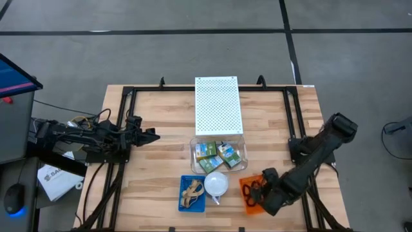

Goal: Pick & Place Office Desk Supplies
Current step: Put the orange bin with spring keychains on the shelf

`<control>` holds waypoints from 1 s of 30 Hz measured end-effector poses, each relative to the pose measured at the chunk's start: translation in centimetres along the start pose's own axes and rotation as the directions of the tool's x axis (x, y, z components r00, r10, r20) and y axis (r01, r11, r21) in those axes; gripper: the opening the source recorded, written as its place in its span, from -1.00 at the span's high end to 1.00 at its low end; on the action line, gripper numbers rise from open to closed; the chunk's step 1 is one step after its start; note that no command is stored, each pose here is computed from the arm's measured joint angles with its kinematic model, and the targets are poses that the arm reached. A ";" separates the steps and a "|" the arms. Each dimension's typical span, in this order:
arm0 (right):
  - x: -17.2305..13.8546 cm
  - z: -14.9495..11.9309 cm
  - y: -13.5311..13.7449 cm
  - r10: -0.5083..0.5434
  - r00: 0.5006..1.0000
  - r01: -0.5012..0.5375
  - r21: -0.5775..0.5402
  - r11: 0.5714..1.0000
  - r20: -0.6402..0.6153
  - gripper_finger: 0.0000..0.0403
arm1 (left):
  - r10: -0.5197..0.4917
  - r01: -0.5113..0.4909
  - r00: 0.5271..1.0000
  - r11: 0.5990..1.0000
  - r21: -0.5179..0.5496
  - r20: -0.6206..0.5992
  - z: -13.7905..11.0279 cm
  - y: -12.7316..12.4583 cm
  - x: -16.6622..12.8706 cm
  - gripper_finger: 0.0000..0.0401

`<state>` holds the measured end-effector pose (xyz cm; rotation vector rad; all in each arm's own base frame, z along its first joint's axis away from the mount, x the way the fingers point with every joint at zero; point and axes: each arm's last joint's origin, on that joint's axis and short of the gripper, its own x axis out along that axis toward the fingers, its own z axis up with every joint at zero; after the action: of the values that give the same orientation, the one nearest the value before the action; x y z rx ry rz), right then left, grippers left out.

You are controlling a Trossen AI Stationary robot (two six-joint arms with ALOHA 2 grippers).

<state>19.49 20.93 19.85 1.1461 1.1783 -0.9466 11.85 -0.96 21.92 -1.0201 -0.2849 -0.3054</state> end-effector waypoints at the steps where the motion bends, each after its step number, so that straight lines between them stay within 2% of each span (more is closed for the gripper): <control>1: -0.9 0.2 -0.2 -0.003 1.000 0.003 -0.003 1.000 0.004 0.99 | 0.000 0.000 1.000 1.000 0.000 0.000 0.0 0.0 0.0 0.56; 7: -7.2 2.3 -0.4 0.092 0.990 -0.093 0.004 0.996 0.106 0.99 | 0.000 0.000 1.000 1.000 0.001 0.000 0.0 0.0 0.0 0.56; 13: -11.8 7.6 0.3 0.179 0.963 -0.171 -0.057 0.984 0.202 1.00 | 0.002 -0.002 1.000 1.000 0.002 0.003 0.0 0.0 0.0 0.56; 17: -12.8 12.4 1.0 0.182 0.947 -0.156 -0.117 0.981 0.265 1.00 | 0.005 -0.005 1.000 1.000 0.002 0.009 0.0 0.0 0.0 0.56; 21: -13.3 17.6 1.1 0.149 0.935 -0.112 -0.131 0.985 0.321 1.00 | 0.019 -0.019 0.999 1.000 0.002 0.032 0.1 0.0 0.0 0.56; 28: -14.0 26.7 1.4 0.217 0.909 -0.181 -0.132 0.975 0.355 1.00 | 0.024 -0.024 0.999 1.000 0.002 0.040 0.1 0.1 0.0 0.56; 30: -14.0 29.1 1.5 0.207 0.912 -0.171 -0.130 0.977 0.355 1.00 | 0.026 -0.026 0.999 1.000 0.003 0.043 0.1 0.1 0.0 0.56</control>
<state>24.19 -7.64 34.13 0.9357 0.7849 -0.8973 11.87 -0.82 21.93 -1.0271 -0.3109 -0.2595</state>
